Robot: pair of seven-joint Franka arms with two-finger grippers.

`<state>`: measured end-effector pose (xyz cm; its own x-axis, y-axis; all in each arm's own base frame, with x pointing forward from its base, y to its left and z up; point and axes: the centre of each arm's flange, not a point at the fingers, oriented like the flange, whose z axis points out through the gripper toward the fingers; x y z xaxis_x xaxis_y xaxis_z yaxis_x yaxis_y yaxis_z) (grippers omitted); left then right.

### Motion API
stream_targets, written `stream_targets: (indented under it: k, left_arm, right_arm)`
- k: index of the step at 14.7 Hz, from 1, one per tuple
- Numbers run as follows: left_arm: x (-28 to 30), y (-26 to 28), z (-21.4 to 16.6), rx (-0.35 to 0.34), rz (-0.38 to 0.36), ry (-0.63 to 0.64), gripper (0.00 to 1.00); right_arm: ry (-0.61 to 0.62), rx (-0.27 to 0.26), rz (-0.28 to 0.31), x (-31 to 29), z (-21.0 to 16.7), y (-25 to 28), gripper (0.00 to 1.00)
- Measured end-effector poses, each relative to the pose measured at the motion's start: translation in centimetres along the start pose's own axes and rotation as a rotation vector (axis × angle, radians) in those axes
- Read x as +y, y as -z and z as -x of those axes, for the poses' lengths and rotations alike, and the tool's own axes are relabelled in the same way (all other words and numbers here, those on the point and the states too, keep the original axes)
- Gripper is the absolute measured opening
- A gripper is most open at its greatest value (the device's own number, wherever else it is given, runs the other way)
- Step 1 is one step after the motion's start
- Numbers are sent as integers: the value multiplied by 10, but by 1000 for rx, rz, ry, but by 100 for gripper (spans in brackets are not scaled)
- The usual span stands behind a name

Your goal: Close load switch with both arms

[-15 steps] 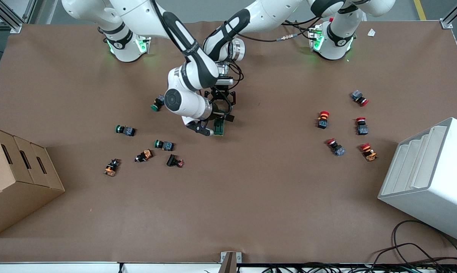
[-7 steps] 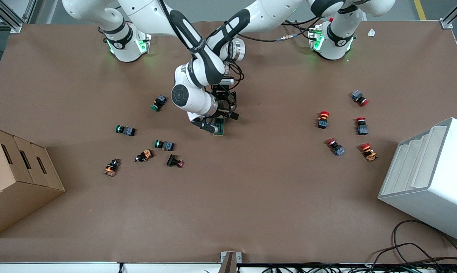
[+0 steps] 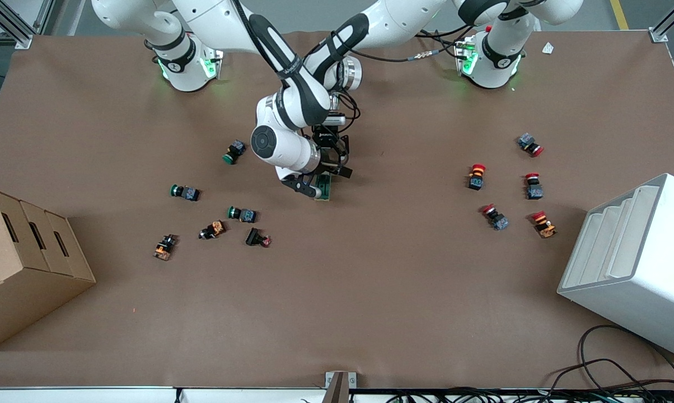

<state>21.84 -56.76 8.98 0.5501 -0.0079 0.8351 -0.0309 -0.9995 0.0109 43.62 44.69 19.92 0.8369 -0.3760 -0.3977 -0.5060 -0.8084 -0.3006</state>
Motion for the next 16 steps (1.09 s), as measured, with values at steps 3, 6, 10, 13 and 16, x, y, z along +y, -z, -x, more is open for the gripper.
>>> stream_targets:
  k: [3, 6, 10, 13, 16]
  left_arm:
    - [0, 0, 0, 0, 0, 0, 93]
    - [0, 0, 0, 1, -1, 0, 93]
    - [0, 0, 0, 2, -1, 0, 94]
    - [-1, -1, 0, 2, -3, -2, 99]
    - [-1, -1, 1, 3, -4, -2, 99]
  right_arm:
    - [1, -3, -11, -5, -1, 11, 100]
    - [8, 40, -59, -17, -13, 32, 100]
    - [13, 71, -87, -22, -33, 43, 100]
    - [19, 81, -90, -21, -43, 43, 100]
    - [15, 88, -98, -24, -55, 43, 100]
